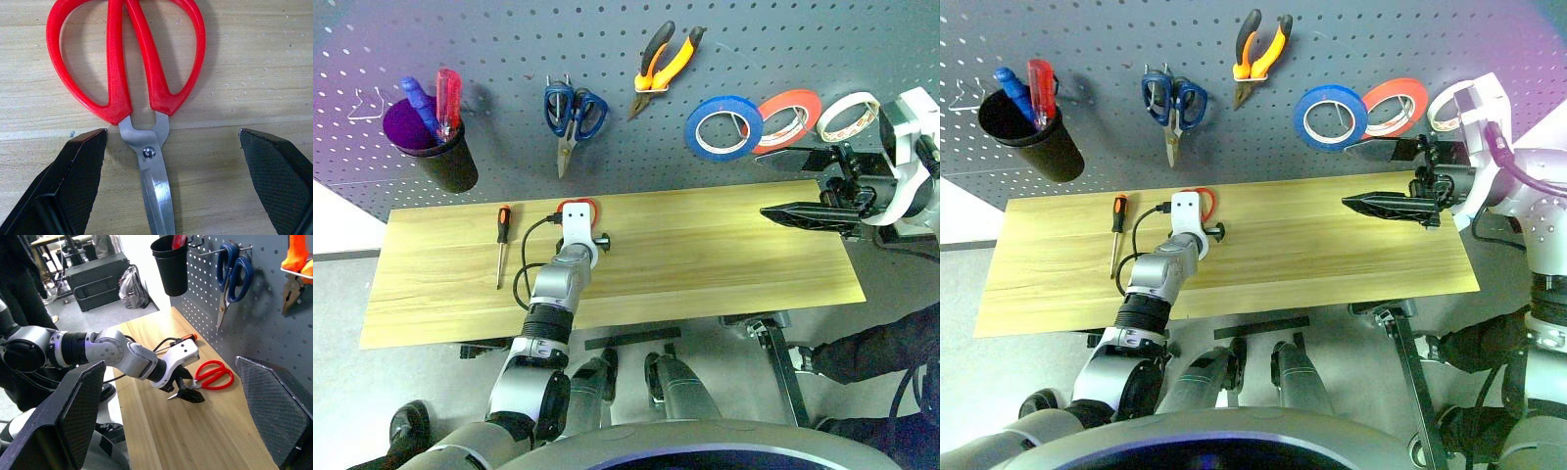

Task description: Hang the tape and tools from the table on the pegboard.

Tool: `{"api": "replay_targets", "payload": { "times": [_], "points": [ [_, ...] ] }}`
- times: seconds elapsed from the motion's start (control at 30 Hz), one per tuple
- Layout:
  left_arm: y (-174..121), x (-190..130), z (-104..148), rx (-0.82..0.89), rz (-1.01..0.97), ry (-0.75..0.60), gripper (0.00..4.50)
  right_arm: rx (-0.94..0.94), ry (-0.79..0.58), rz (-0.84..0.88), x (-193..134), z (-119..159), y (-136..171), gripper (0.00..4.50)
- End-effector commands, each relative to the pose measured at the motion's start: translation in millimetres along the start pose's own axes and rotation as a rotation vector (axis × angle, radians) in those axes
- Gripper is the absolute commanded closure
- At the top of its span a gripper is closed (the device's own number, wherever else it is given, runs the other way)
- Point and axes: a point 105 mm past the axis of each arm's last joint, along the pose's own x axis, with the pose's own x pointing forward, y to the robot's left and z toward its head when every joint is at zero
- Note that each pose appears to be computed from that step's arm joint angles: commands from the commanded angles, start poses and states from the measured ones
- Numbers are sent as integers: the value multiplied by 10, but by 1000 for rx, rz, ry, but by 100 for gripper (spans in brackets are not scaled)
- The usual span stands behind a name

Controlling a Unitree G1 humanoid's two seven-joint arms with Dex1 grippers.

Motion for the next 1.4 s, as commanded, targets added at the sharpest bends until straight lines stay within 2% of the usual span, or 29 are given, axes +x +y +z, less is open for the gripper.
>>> {"api": "replay_targets", "payload": {
  "times": [0.03, 0.47, 0.6, 0.77, 0.97, 1.4],
  "points": [
    [26, 22, -324, -23, 4, 118, 0, -25, 3, 61, -4, 106, 120, 3],
    [57, 11, -444, -12, 32, 173, 0, -5, 16, 86, 27, 88, 155, 3],
    [129, 10, -507, -1, 76, 188, 77, 1, 23, 75, 16, 88, 134, 0],
    [169, 13, -495, -27, 93, 187, 241, -8, 30, 72, 17, 90, 133, 0],
    [157, 7, -527, -44, 91, 207, 414, -11, 29, 71, 26, 109, 130, 0],
    [110, -27, -500, -86, 44, 202, 424, -13, 31, 52, 24, 71, 92, 0]
  ]
}}
